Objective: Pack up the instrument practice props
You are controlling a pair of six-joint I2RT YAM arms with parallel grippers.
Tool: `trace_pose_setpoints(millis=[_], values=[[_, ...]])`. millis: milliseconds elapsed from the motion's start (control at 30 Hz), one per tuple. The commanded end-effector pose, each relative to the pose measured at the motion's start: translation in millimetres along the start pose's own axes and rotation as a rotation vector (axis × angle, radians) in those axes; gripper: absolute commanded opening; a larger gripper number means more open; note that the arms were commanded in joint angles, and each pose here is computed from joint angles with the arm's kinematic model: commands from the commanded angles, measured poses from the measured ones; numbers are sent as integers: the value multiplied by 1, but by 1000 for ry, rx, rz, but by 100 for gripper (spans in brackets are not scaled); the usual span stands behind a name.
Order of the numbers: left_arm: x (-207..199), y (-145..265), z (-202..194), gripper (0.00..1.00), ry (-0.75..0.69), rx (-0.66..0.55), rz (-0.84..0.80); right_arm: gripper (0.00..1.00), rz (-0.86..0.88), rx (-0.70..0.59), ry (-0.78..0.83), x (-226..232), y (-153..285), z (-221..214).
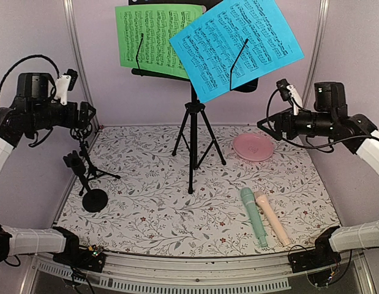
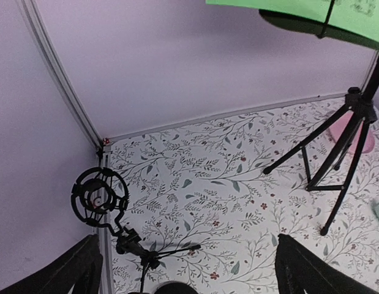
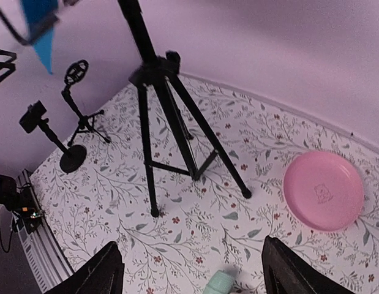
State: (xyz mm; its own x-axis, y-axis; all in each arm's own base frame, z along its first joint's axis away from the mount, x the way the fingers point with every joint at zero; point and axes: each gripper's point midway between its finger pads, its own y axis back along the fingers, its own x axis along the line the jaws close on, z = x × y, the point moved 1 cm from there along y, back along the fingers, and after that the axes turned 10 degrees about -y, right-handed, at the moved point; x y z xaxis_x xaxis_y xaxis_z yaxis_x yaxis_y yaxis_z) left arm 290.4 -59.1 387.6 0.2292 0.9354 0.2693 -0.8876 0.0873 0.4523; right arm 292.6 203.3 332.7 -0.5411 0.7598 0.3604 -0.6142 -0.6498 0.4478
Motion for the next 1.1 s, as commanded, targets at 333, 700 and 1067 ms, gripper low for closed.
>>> trace_pose_setpoints(millis=[333, 700, 1067], values=[[-61, 33, 91, 96, 286, -559, -439, 87, 65, -540, 354, 63, 150, 70], [-143, 11, 135, 83, 483, -542, -631, 86, 35, -656, 277, 73, 187, 115], [-198, -12, 163, 82, 544, -529, -631, 87, -27, -656, 222, 61, 157, 155]])
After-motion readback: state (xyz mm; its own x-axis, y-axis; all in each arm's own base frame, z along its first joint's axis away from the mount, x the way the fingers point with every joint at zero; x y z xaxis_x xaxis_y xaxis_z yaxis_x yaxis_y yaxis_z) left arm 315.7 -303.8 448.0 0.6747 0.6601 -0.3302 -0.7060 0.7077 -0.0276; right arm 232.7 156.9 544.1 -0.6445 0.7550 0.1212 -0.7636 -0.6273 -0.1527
